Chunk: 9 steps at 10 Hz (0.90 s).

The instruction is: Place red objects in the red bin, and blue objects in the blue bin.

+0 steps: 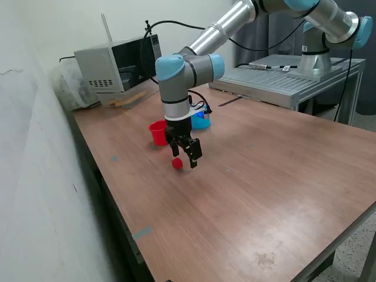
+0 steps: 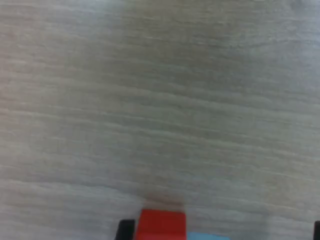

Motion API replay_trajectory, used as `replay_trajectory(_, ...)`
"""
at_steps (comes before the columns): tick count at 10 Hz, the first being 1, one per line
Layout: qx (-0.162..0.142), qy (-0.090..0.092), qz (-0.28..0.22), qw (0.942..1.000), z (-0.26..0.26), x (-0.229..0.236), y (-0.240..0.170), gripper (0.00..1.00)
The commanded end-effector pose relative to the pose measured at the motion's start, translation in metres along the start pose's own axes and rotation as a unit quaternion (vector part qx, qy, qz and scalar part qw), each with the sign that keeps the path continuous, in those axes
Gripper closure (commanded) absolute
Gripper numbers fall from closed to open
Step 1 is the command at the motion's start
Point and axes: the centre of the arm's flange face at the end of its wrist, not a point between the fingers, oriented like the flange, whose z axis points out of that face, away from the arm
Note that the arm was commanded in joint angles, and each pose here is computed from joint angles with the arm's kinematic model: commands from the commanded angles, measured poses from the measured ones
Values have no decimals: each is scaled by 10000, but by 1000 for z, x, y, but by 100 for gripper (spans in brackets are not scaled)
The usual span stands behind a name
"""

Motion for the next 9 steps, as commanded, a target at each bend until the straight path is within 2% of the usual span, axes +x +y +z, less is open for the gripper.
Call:
replay_trajectory(1, -35, 9, -86, 10000, 1, -3, 1, 0)
replay_trajectory(5, -9, 23, 20, 10000, 9, -21, 2, 0)
replay_trajectory(9, -26, 29, 21, 10000, 13, -20, 5, 0)
